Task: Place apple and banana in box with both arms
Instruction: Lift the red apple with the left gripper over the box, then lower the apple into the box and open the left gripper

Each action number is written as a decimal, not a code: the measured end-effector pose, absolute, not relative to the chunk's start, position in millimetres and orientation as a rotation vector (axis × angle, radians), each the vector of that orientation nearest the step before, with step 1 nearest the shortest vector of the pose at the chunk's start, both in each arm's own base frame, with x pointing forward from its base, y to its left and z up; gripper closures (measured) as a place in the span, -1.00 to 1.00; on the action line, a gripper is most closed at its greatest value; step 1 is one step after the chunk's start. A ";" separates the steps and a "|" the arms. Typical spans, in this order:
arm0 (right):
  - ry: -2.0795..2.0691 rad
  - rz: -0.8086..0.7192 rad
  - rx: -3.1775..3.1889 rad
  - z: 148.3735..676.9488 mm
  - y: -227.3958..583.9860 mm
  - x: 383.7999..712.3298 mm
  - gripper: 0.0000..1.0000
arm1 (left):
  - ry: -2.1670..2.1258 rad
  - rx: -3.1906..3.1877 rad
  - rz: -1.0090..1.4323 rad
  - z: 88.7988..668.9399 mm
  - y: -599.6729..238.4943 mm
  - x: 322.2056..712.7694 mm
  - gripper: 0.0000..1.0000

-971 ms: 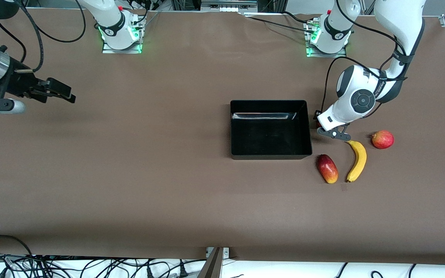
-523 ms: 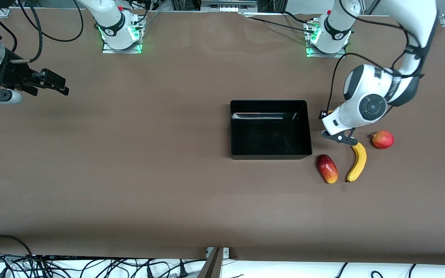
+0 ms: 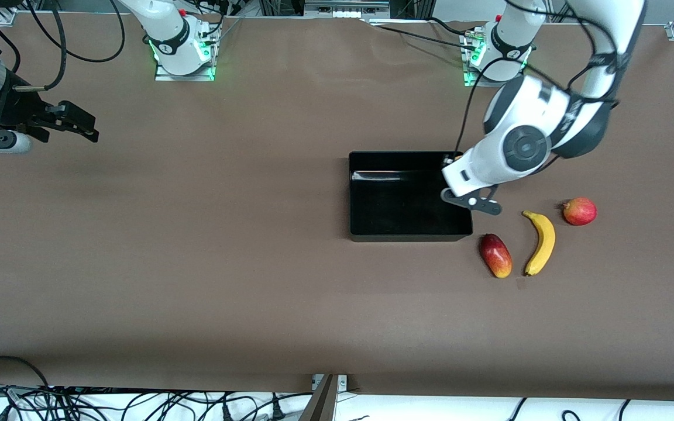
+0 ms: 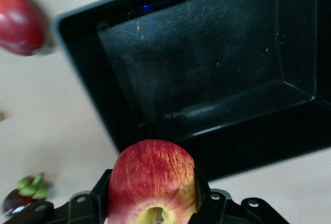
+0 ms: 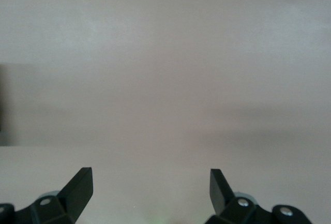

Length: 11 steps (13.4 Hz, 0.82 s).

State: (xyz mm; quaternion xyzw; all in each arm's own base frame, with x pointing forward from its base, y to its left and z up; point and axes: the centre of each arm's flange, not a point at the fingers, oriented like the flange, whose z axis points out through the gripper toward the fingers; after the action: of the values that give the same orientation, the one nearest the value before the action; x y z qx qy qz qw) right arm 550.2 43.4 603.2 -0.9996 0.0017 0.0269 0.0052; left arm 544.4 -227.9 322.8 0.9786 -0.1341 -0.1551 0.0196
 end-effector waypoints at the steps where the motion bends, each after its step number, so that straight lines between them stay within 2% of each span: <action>1: 0.006 0.080 -3.138 603.3 42.1 550.6 -1.00 | -0.415 3.028 -0.469 300.0 -231.8 542.2 -0.30; 4: 0.013 0.062 -3.142 607.1 39.4 551.9 -1.00 | -0.408 3.026 -0.454 245.4 -253.9 516.9 -0.30; 11: 0.028 -0.014 -3.142 612.9 34.0 558.9 -1.00 | -0.408 3.017 -0.503 199.1 -266.3 497.3 -0.30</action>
State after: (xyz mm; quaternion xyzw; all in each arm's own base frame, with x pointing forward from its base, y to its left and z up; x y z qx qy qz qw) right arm 558.9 34.0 612.9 -1.0000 0.0089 -0.0044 -0.0005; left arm 497.3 -266.3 199.1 0.9773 -0.1322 -0.1628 0.0280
